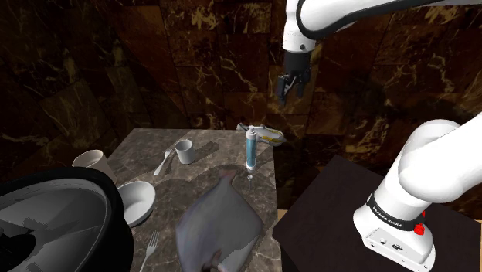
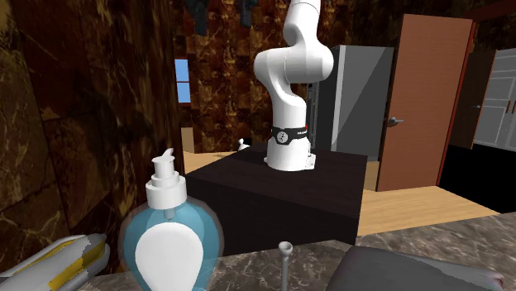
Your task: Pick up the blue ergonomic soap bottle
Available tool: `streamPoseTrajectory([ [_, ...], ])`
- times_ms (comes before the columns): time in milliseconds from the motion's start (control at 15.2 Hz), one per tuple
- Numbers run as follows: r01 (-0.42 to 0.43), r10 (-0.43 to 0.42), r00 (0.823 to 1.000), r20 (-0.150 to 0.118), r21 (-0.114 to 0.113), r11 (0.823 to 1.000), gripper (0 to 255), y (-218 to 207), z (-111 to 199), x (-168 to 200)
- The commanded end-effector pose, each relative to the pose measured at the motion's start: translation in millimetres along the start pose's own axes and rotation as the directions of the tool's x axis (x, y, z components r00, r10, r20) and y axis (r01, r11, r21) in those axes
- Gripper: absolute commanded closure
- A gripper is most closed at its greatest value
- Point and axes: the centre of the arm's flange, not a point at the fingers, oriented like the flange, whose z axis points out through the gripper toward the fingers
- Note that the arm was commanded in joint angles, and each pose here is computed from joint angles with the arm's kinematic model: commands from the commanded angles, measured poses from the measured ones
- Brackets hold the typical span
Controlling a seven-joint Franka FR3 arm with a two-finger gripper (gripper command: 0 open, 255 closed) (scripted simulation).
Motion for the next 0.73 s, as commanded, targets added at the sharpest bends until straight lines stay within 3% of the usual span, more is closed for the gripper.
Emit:
streamPoseTrajectory([
  [0,-0.003,0.003,1.000,-0.004,0.003,1.000,0,-4,18,20],
  [660,-0.018,0.018,1.000,-0.011,0.019,1.000,0,-21,110,112],
])
